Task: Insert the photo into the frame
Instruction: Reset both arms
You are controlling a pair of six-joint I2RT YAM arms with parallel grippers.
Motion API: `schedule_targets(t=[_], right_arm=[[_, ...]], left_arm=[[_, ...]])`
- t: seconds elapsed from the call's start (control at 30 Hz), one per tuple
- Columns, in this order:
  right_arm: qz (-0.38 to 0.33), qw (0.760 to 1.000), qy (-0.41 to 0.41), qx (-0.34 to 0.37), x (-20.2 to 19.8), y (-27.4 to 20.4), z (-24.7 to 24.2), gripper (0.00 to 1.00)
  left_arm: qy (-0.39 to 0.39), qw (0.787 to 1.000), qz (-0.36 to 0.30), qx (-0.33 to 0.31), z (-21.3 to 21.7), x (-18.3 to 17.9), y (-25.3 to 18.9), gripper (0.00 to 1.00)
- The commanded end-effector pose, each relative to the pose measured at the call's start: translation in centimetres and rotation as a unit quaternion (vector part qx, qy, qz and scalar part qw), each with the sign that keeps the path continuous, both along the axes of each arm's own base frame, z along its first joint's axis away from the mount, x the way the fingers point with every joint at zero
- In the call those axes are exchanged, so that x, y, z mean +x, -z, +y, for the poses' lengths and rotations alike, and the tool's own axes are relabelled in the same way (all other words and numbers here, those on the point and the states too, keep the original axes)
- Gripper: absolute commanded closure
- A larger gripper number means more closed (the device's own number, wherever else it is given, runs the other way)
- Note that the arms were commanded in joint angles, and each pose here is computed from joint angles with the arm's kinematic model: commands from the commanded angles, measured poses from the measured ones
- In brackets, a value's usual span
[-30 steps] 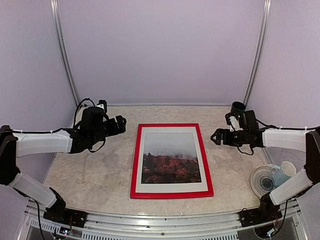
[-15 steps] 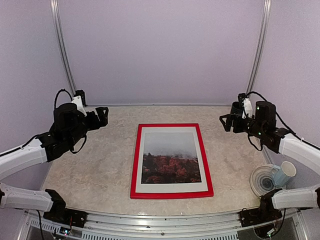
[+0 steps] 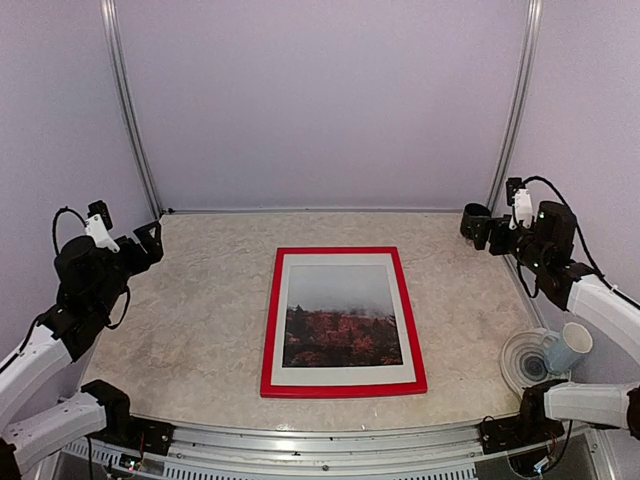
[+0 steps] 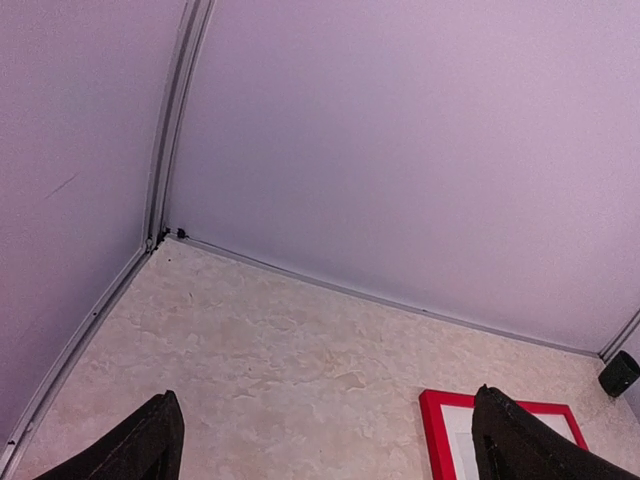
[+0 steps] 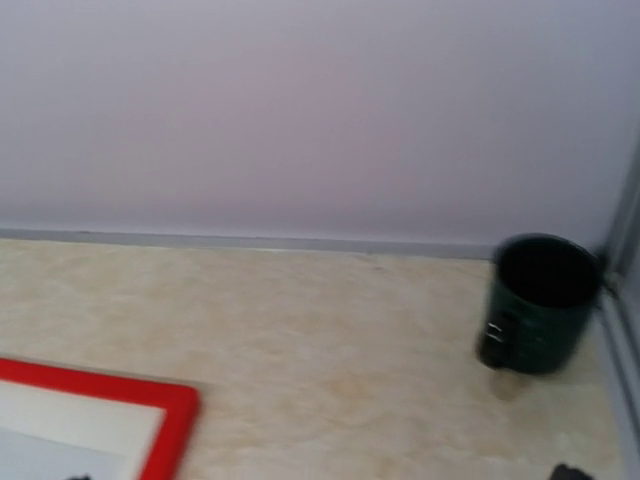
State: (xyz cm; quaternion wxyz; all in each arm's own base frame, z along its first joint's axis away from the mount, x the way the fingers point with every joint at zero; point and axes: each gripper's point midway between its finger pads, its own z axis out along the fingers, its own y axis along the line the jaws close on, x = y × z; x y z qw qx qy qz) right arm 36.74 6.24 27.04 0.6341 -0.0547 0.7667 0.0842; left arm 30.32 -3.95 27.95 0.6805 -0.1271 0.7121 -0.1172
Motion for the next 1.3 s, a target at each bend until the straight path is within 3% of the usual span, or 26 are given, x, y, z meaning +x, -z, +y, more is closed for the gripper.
schedule_targets(t=[0.0,0.3,0.47,0.77,1.27], right_arm=[[-0.047,0.999,0.011,-0.003,-1.1,-0.3,-2.2,0.01],[-0.069,0.993,0.095,-0.020,-4.4,0.9,-5.5,0.01],[-0.124,0.989,0.079,-0.024,-6.8,0.1,-5.0,0.01],[-0.085,0.992,0.089,-0.021,-6.6,2.2,-5.4,0.01],[-0.114,0.991,0.064,-0.025,-8.0,0.9,-4.6,0.01]], left_arm=[[-0.019,1.000,-0.015,0.019,2.0,-1.0,-0.1,0.01],[-0.024,0.997,-0.033,0.062,3.9,-3.0,-0.2,0.01],[-0.015,0.997,-0.027,0.070,3.6,-2.8,0.1,0.01],[-0.018,0.996,-0.027,0.080,3.7,-3.4,0.2,0.01],[-0.031,0.996,-0.027,0.083,4.2,-3.8,0.1,0.01]])
